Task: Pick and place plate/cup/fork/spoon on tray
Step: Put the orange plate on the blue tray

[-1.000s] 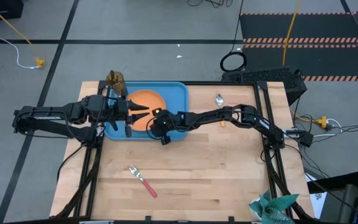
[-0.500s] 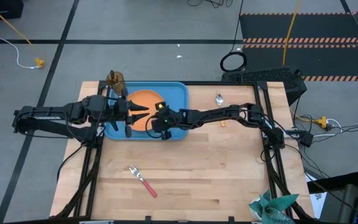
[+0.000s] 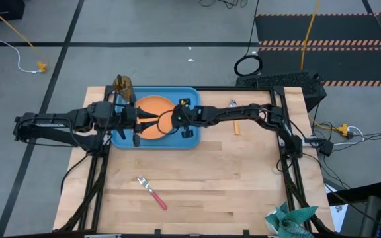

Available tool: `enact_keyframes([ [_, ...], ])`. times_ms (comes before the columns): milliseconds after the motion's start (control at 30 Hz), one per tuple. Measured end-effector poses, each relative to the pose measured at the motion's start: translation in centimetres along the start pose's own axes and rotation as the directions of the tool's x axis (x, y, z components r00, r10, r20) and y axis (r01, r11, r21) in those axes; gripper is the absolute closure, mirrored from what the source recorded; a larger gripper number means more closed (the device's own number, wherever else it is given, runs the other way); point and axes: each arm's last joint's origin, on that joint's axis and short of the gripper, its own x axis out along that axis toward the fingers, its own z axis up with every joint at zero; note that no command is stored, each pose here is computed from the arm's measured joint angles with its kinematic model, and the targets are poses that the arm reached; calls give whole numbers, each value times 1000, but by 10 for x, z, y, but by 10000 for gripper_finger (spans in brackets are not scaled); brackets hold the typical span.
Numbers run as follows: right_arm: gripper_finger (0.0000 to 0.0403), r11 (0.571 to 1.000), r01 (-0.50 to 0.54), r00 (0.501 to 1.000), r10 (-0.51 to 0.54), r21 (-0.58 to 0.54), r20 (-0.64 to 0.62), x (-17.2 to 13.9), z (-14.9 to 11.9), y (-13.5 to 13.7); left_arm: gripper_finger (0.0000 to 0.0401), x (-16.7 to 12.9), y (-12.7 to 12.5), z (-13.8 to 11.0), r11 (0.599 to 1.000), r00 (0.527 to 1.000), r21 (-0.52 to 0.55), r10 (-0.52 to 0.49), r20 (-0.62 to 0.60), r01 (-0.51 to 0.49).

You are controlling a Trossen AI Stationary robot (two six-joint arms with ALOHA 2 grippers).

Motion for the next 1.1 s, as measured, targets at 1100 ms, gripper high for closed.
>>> enact_keyframes([
  [1100,403,992,-44,974,17,116,227,31,-19,10,306,0,0,3,1000,999,27,-1,36,0],
])
